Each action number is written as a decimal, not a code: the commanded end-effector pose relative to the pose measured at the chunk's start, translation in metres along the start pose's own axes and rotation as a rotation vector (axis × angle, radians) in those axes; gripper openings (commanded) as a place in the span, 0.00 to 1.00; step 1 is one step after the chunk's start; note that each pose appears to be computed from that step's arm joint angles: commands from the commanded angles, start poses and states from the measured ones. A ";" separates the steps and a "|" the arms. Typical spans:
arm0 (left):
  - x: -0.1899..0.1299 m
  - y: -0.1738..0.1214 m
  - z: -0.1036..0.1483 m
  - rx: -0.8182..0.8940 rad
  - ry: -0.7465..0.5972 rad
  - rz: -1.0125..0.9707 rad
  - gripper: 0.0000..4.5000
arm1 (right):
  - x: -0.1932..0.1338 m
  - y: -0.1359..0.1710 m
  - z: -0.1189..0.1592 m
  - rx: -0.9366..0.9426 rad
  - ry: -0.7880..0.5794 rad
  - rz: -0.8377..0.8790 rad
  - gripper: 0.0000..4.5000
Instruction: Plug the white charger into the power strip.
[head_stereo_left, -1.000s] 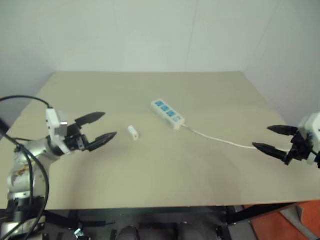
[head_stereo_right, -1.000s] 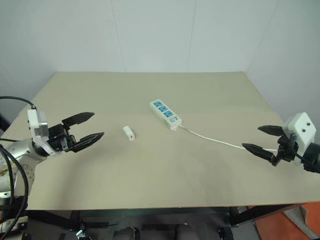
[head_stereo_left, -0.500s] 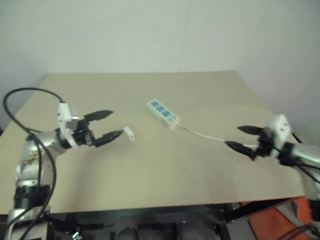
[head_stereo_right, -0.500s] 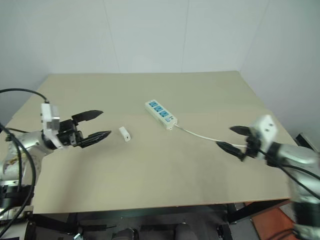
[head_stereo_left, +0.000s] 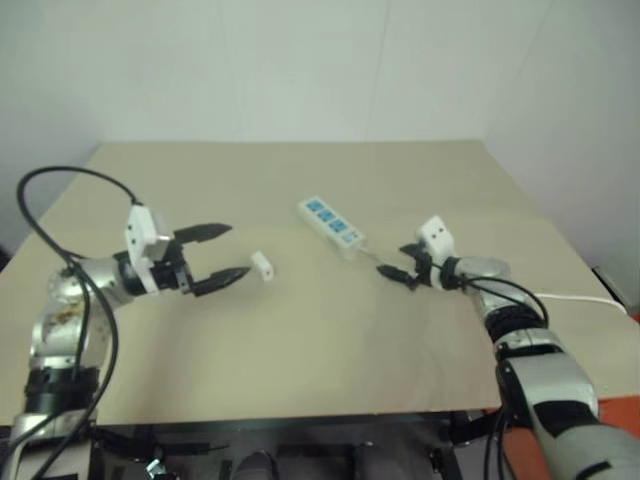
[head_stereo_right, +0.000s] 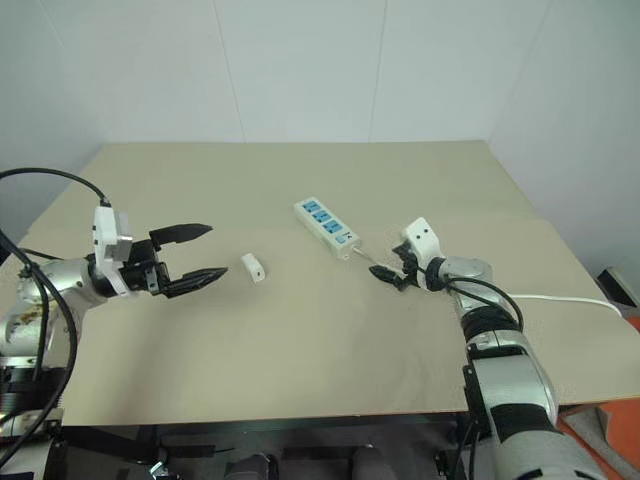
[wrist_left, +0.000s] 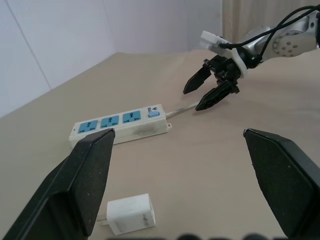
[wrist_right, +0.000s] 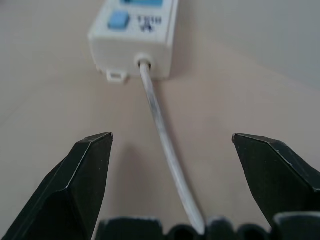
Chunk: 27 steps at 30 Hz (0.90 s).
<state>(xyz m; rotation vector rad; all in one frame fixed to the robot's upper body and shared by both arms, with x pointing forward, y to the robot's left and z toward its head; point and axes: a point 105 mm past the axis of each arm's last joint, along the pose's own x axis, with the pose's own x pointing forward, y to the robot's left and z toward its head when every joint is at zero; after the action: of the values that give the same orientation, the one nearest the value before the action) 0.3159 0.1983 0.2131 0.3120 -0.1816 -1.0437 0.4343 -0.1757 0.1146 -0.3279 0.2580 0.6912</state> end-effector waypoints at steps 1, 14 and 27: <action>-0.007 -0.002 0.013 0.055 -0.006 0.008 1.00 | 0.003 0.002 0.003 -0.045 0.010 0.022 0.79; -0.009 -0.004 0.008 0.043 0.006 0.020 1.00 | 0.015 0.020 0.011 -0.102 -0.032 0.081 0.00; 0.000 -0.002 0.003 0.027 0.026 -0.045 1.00 | -0.064 0.056 -0.007 -0.195 -0.106 0.054 0.00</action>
<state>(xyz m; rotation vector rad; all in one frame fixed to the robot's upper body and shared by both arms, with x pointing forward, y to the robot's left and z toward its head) 0.3142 0.1975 0.2067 0.3247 -0.1408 -1.0717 0.3546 -0.1710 0.0963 -0.4536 0.1542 0.8215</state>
